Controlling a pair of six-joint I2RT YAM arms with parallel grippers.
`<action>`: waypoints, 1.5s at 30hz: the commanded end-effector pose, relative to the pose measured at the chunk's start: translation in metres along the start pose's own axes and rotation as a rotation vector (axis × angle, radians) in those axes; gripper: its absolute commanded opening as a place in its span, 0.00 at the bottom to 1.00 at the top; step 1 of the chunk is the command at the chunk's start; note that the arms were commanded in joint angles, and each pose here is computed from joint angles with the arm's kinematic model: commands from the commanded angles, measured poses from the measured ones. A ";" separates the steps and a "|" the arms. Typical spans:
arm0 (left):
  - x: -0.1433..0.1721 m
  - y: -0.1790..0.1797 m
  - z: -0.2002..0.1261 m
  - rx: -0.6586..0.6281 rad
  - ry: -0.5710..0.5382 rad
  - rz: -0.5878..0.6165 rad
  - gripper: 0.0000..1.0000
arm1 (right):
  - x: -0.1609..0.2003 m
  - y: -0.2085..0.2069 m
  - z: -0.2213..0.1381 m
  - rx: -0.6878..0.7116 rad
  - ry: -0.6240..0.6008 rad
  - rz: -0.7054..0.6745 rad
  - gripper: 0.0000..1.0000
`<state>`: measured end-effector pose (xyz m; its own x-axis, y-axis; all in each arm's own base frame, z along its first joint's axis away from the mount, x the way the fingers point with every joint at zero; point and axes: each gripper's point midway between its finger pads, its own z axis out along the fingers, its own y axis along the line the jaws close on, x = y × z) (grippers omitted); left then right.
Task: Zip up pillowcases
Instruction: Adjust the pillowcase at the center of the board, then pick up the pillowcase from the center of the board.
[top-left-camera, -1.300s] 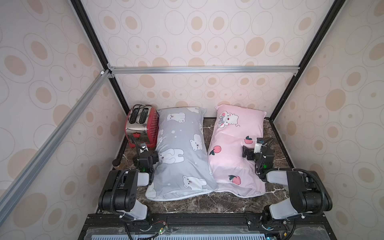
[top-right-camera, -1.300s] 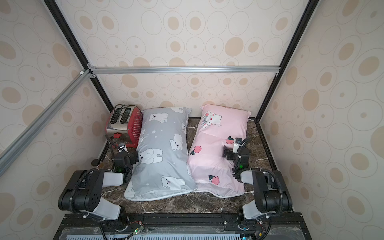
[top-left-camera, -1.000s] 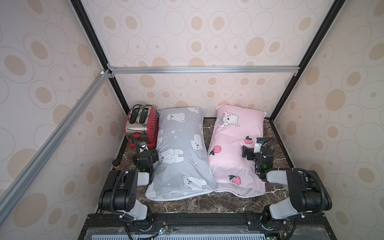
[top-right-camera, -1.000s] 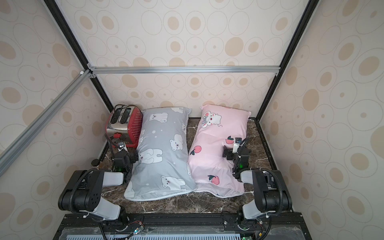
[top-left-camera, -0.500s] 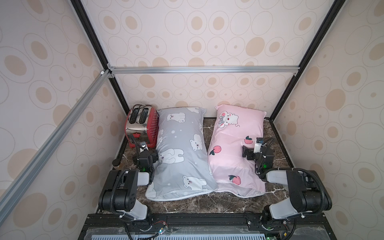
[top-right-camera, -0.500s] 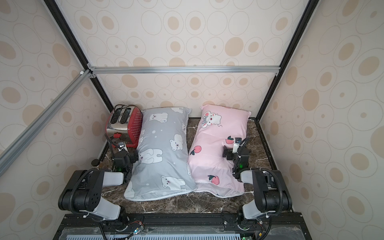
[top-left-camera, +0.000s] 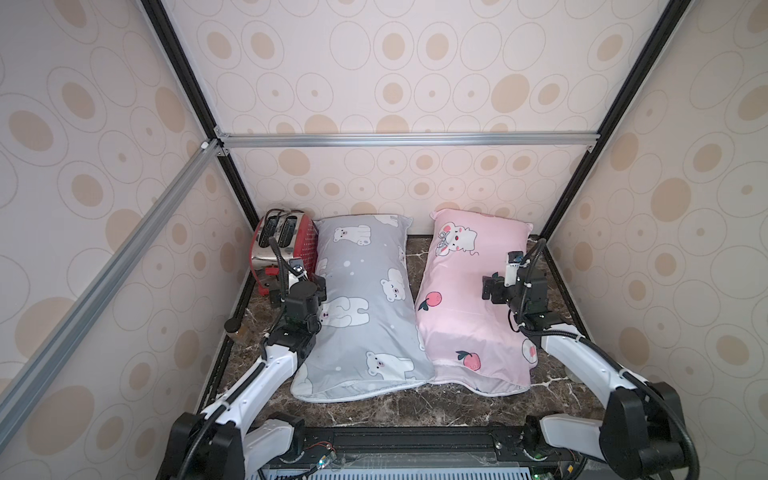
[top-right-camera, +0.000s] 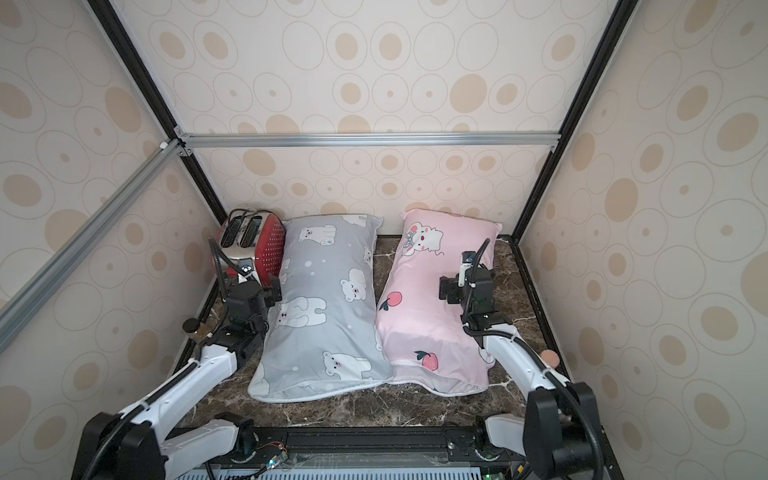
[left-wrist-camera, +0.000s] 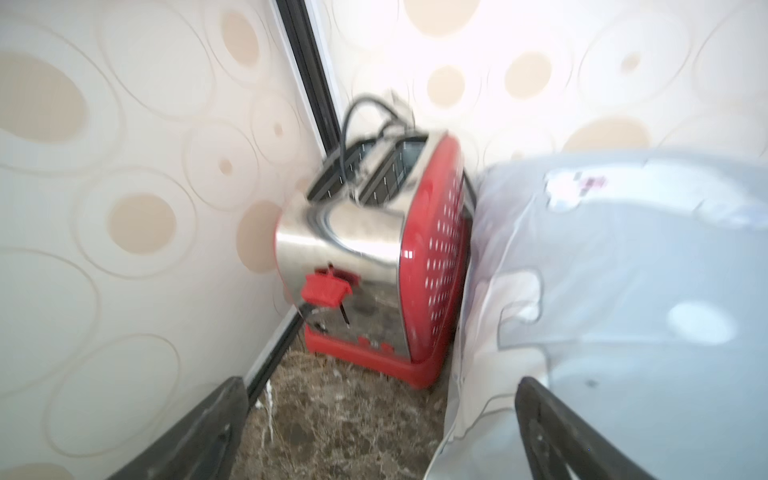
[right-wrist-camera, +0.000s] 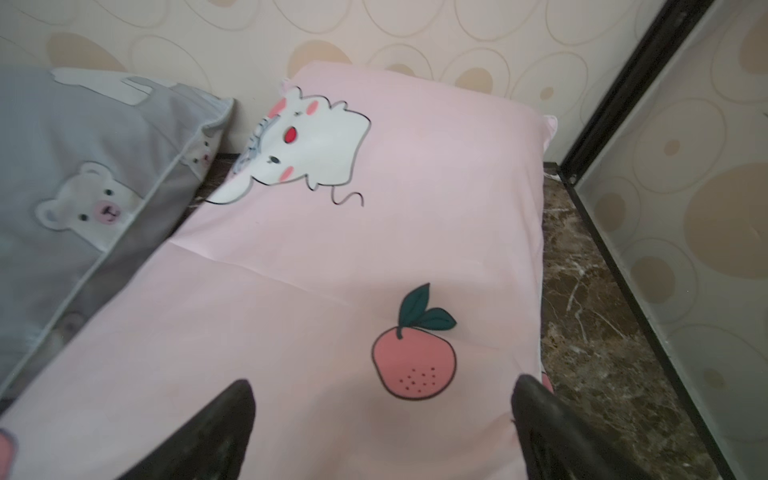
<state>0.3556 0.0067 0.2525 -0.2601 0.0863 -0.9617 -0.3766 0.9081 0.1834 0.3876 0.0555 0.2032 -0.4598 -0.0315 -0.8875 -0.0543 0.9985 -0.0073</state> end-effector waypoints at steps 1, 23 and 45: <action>0.031 -0.009 -0.033 -0.026 0.185 0.204 0.99 | 0.086 0.035 -0.038 -0.146 0.392 -0.028 0.99; 0.187 -0.133 -0.020 0.287 0.630 0.184 0.95 | 0.197 0.225 -0.105 -1.027 0.856 0.119 0.80; 0.186 -0.151 -0.015 0.374 0.637 0.142 0.93 | 0.182 0.198 -0.079 -0.946 0.756 0.154 0.83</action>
<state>0.3739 -0.1350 0.0940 -0.6809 0.0176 -0.7321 -0.0286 0.9983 0.0507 0.2135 0.2440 0.0712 -0.9180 -0.2472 -0.3102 -0.3967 0.5735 0.7168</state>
